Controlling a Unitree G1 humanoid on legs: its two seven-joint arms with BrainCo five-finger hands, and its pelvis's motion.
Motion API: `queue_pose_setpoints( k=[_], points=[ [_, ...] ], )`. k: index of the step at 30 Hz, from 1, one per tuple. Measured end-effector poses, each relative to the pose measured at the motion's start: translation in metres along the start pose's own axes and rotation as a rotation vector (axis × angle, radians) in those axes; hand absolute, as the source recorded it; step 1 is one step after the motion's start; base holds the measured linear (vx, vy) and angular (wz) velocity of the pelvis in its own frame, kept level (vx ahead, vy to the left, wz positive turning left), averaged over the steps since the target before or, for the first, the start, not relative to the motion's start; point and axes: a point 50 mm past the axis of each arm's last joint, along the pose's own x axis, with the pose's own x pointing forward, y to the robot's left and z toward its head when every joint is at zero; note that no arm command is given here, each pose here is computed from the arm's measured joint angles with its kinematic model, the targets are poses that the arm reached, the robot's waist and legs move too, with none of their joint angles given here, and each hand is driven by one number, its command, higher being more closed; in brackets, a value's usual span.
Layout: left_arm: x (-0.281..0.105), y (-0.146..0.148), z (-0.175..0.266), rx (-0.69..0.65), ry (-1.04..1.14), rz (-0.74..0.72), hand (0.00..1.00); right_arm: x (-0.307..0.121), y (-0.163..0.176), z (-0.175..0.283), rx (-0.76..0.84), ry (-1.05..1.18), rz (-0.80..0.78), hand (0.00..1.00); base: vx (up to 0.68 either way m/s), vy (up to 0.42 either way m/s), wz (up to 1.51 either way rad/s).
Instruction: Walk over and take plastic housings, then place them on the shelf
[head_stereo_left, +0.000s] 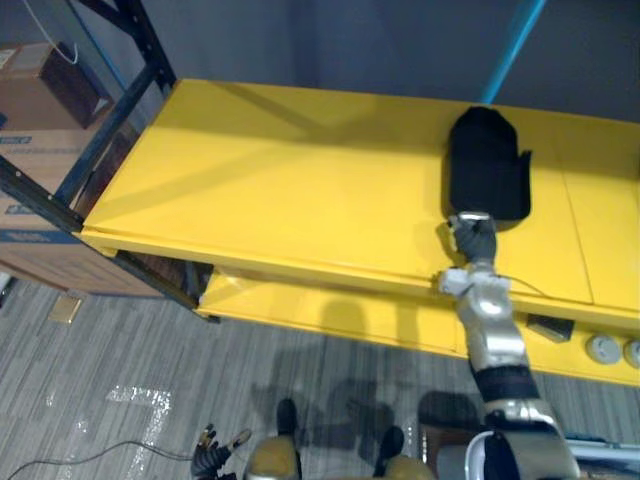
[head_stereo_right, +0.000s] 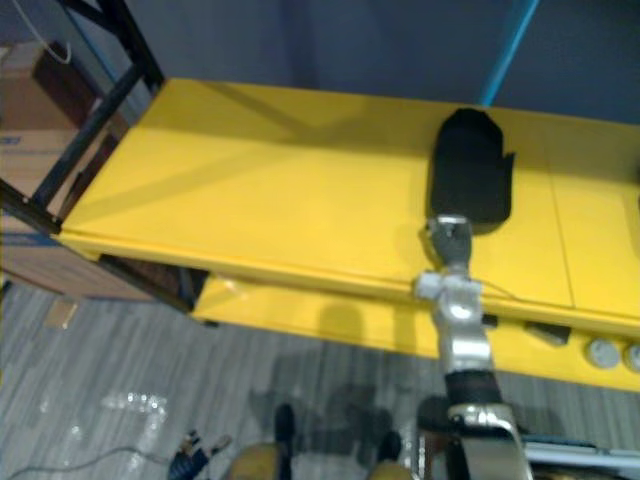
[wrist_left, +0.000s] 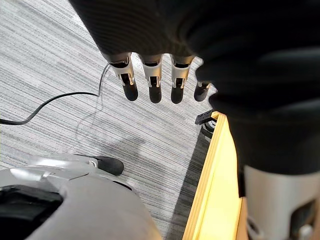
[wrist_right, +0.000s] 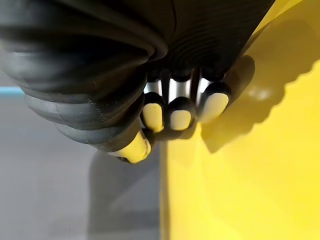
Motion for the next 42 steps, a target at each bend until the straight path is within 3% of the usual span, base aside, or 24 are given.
queue_pose_setpoints(
  k=[2, 3, 9, 14, 19, 25, 40, 42],
  points=[
    [-0.001, 0.003, -0.002, -0.001, 0.002, 0.008, 0.0, -0.016, -0.003, 0.007, -0.01, -0.025, 0.023, 1.0, 0.04, -0.011, -0.36],
    [-0.002, 0.005, -0.004, 0.001, 0.005, 0.015, 0.0, -0.024, -0.005, 0.01, -0.023, -0.037, 0.034, 0.0, 0.03, -0.022, -0.4],
    [0.001, 0.012, 0.001, 0.012, -0.013, 0.041, 0.0, -0.052, -0.031, 0.003, -0.079, 0.009, -0.037, 0.0, -0.01, -0.032, -0.28],
    [0.008, 0.004, 0.008, 0.011, -0.017, 0.042, 0.0, -0.074, -0.051, -0.01, -0.056, 0.064, -0.213, 0.0, -0.04, -0.002, -0.19],
    [0.013, -0.009, 0.012, 0.0, 0.008, 0.039, 0.0, -0.105, -0.057, -0.067, 0.0, 0.304, -0.358, 0.0, -0.04, 0.013, -0.18],
    [0.016, -0.006, 0.014, -0.076, 0.023, 0.07, 0.0, -0.137, -0.064, -0.111, -0.054, 0.503, -0.479, 0.0, 0.02, 0.006, -0.01],
    [0.016, 0.001, -0.003, -0.093, 0.125, 0.136, 0.0, -0.146, -0.051, -0.143, -0.109, 0.638, -0.436, 0.0, 0.02, 0.001, 0.0],
    [0.013, -0.003, -0.009, -0.165, 0.157, 0.166, 0.0, -0.146, -0.043, -0.154, -0.102, 0.681, -0.42, 0.0, 0.0, 0.0, 0.0]
  ],
)
